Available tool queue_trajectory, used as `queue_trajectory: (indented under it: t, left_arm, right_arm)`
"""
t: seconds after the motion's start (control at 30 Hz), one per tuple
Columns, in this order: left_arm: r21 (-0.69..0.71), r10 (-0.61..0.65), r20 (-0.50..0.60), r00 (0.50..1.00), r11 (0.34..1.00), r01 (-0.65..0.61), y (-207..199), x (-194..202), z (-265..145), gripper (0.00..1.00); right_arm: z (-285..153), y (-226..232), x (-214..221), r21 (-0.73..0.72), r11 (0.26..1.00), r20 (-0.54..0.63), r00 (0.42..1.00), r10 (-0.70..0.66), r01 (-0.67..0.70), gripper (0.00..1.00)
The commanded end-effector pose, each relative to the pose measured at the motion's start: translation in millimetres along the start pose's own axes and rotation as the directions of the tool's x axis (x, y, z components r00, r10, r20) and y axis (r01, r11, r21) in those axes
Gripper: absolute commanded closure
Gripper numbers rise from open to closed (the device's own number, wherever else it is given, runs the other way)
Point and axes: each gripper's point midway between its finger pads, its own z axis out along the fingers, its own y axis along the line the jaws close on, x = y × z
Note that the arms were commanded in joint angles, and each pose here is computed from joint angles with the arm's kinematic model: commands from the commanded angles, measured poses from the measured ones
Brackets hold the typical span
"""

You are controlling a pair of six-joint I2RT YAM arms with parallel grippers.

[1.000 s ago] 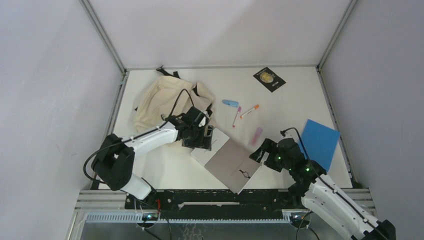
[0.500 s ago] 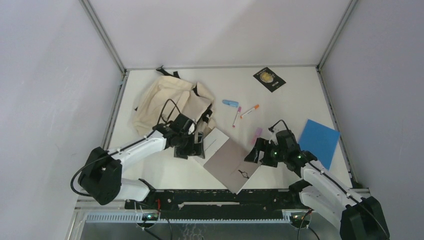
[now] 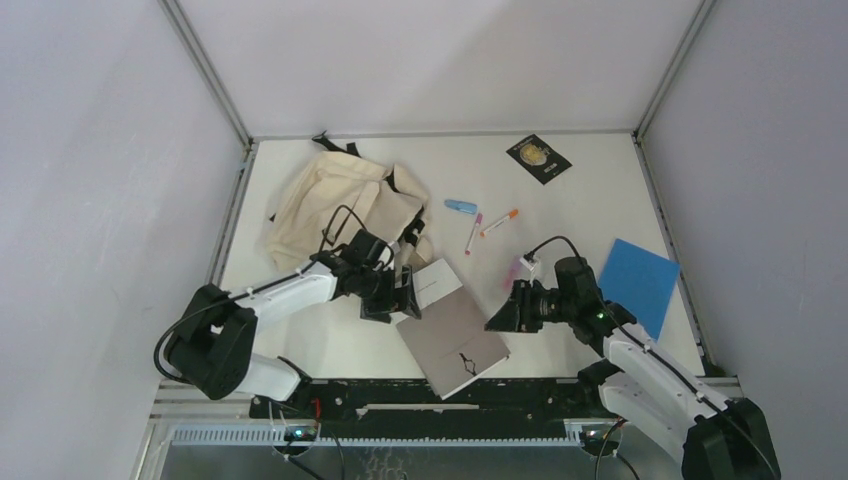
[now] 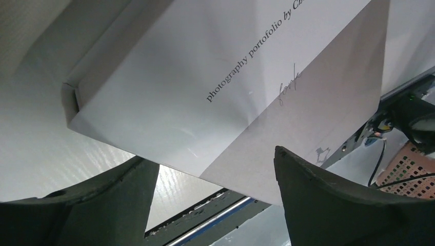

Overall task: Pack the student bag
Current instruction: Pick up the book from the center of the board.

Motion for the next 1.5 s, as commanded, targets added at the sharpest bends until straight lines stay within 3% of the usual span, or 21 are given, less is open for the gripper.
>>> queue_trajectory:
  t: [0.0,0.07,0.1,0.2,0.23,0.3,0.5,0.57,0.87,0.9,0.97,1.03,1.23,1.33,1.47]
  left_arm:
    - [0.082,0.006,0.061,0.998,0.997,-0.011,-23.5,-20.1,-8.4,0.14]
    - [0.079,0.006,0.084,0.996,0.997,-0.012,-23.8,-24.1,-12.0,0.14]
    - [0.065,0.007,0.103,0.995,0.998,-0.014,-22.2,-26.9,-14.4,0.14]
    - [0.013,0.023,0.164,0.986,1.000,-0.025,-16.2,-33.6,-26.4,0.14]
    - [-0.002,0.020,0.190,0.982,1.000,-0.020,-14.0,-35.9,-30.8,0.14]
    - [0.011,0.011,0.234,0.972,1.000,-0.014,-15.2,-37.2,-38.8,0.14]
    - [0.027,-0.050,0.222,0.974,0.999,0.045,-4.6,-14.6,-36.8,0.08]
    - [0.030,-0.070,0.226,0.972,0.997,0.065,0.1,-11.3,-32.2,0.08]
    - [0.138,-0.139,0.170,0.976,0.984,0.116,-9.3,-9.7,-2.3,0.09]
    - [0.144,-0.135,0.170,0.976,0.983,0.111,-10.3,-10.4,-1.7,0.10]
    - [0.148,-0.120,0.169,0.978,0.984,0.095,-12.4,-12.3,-1.3,0.11]
    - [0.160,-0.098,0.160,0.982,0.985,0.072,-16.5,-13.8,-0.5,0.12]
    - [0.184,-0.065,0.155,0.986,0.982,0.036,-26.3,-19.8,-1.9,0.12]
    - [0.209,-0.048,0.160,0.986,0.978,0.014,-33.0,-21.6,-5.7,0.13]
    - [0.242,-0.011,0.168,0.986,0.970,-0.031,-41.2,-22.4,-11.5,0.15]
  right_arm:
    - [-2.2,36.4,2.7,-0.164,0.983,-0.040,0.995,-0.093,0.085,0.64]
    - [2.2,35.0,5.7,-0.144,0.986,-0.059,0.994,-0.097,0.088,0.67]
    - [4.9,29.9,3.9,-0.104,0.991,-0.053,0.995,-0.088,0.082,0.63]
    - [10.3,6.8,-14.7,0.043,0.998,0.032,0.999,-0.044,0.043,0.39]
    - [11.3,0.6,-22.9,0.081,0.996,0.064,0.997,-0.033,0.028,0.23]
    - [13.0,-14.8,-36.8,0.149,0.989,0.101,0.995,0.009,-0.024,0.14]
    - [32.3,-21.4,-46.8,0.159,0.986,0.036,0.998,0.046,-0.051,0.12]
    - [39.8,-22.0,-42.6,0.148,0.988,0.007,0.999,0.053,-0.053,0.14]
    - [57.0,7.0,-45.2,-0.023,0.998,-0.039,0.998,0.052,-0.053,0.46]
    - [56.8,11.4,-43.9,-0.040,0.998,-0.047,0.998,0.048,-0.050,0.52]
    - [55.6,19.5,-41.4,-0.075,0.996,-0.064,0.997,0.046,-0.050,0.74]
    - [53.4,27.1,-40.3,-0.107,0.993,-0.076,0.996,0.045,-0.053,0.85]
    - [46.5,49.8,-37.0,-0.192,0.981,-0.098,0.995,0.019,-0.038,0.94]
    - [45.7,57.5,-33.7,-0.215,0.976,-0.104,0.995,-0.001,-0.022,0.88]
    - [47.1,70.1,-25.5,-0.273,0.962,-0.148,0.989,-0.023,-0.019,0.87]
